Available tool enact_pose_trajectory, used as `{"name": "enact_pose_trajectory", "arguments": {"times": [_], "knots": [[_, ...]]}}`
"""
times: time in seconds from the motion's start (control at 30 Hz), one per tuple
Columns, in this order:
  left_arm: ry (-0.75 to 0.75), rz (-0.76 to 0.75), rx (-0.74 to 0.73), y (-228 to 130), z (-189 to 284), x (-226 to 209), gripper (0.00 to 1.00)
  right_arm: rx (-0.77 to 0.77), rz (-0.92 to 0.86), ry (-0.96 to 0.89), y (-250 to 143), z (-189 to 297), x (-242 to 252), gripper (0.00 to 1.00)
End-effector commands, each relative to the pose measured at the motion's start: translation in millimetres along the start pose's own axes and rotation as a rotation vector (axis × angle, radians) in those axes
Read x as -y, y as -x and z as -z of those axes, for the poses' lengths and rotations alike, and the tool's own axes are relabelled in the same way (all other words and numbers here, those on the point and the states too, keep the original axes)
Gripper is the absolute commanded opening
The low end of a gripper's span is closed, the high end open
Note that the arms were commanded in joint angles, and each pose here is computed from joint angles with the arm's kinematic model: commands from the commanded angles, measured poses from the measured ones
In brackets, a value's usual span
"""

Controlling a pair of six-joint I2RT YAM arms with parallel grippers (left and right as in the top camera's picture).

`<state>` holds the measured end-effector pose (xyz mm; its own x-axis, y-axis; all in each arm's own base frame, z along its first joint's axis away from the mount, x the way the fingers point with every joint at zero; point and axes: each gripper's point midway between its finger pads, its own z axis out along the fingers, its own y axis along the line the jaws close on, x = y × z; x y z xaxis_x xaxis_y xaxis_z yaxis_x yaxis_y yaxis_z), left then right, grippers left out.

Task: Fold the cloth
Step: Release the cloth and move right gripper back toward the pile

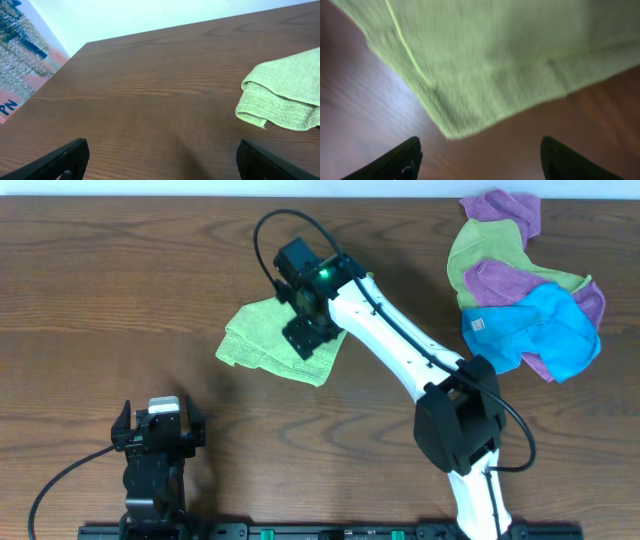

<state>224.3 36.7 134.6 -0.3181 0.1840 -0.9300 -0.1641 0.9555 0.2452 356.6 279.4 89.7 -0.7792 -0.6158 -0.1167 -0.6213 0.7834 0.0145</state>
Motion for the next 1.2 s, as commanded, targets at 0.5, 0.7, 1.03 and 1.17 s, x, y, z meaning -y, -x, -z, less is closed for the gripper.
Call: {"name": "enact_pose_trajectory", "arguments": {"times": [0.5, 0.7, 1.03, 1.17], "knots": [[0.022, -0.017, -0.031, -12, -2, -2, 0.95, -0.152, -0.032, 0.05, -55, -26, -2, 0.8], [0.022, -0.017, -0.03, -11, -2, -2, 0.95, -0.127, -0.032, 0.082, -58, -16, -8, 0.81], [-0.074, -0.007, 0.01, -3, -2, 14, 0.95, 0.102, 0.015, 0.049, -77, 78, -5, 0.86], [-0.399, 0.1, 0.047, 7, 11, 67, 0.95, 0.168, 0.013, 0.038, -99, 90, -3, 0.89]]}}
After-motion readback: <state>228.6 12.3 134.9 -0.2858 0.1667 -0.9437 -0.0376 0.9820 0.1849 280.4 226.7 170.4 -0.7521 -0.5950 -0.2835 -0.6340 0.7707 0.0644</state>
